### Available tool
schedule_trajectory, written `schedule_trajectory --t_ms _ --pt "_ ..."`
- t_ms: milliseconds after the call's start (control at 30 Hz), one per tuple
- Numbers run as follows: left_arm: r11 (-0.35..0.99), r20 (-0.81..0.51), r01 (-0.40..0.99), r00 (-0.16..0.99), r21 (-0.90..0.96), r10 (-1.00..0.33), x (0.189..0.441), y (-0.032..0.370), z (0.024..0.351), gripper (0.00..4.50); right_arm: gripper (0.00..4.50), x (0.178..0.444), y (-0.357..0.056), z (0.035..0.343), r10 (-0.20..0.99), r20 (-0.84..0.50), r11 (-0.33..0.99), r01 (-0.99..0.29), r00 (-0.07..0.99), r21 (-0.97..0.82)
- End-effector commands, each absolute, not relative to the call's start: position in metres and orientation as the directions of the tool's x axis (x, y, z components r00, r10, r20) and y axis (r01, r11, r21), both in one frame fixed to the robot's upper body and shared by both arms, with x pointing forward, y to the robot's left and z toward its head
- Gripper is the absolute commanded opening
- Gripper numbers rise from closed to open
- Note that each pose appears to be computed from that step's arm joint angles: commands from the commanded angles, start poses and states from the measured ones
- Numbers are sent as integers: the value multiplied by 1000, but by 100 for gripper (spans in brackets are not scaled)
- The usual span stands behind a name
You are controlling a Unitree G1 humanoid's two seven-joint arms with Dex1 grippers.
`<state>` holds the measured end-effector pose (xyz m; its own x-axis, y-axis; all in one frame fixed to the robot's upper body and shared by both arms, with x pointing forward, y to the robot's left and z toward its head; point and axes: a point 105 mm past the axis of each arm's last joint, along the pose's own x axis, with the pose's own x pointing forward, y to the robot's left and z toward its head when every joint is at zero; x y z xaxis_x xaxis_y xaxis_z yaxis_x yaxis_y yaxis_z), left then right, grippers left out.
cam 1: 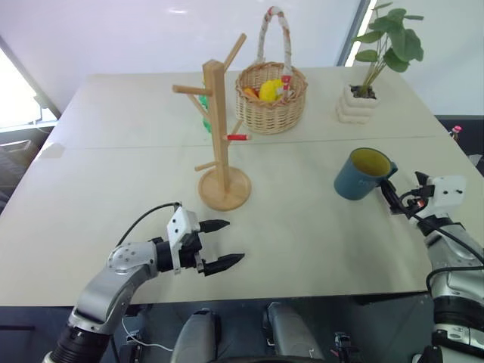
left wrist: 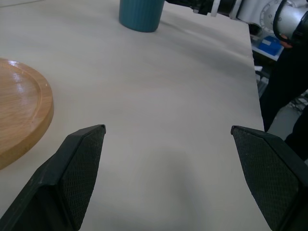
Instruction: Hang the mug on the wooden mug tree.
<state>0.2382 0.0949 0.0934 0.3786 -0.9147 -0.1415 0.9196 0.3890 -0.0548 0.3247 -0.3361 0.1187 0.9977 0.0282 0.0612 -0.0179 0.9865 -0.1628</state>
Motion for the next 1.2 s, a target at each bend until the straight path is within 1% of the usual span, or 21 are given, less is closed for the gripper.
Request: schedule_trajectory --t_ms 33,433,700,800,933,967,1000,1033,1200 --pt "396 -110 918 394 3 -912 236 96 106 450 429 329 -339 130 46 81 982 -30 996 -185" --pt "429 -115 903 427 15 -897 236 101 107 450 429 349 -332 125 117 54 980 -106 992 -166" --pt "439 -120 898 439 23 -891 236 104 108 450 429 360 -328 127 153 66 977 -141 986 -162" --pt "442 -123 896 442 26 -889 236 104 107 450 348 362 -323 129 187 80 974 -173 979 -148" --pt "445 -125 895 445 26 -887 236 105 107 450 147 361 -316 130 228 97 968 -215 969 -128" --pt "446 -126 895 445 26 -887 236 105 107 450 85 360 -314 129 239 99 966 -226 966 -124" --pt "446 -127 895 445 25 -887 236 105 107 450 37 359 -313 129 247 100 964 -234 964 -122" --pt "446 -127 895 445 25 -886 236 104 106 450 6 357 -311 129 254 102 963 -241 962 -122" --pt "444 -131 896 443 23 -887 236 104 106 450 6 351 -305 134 263 118 959 -247 957 -139"
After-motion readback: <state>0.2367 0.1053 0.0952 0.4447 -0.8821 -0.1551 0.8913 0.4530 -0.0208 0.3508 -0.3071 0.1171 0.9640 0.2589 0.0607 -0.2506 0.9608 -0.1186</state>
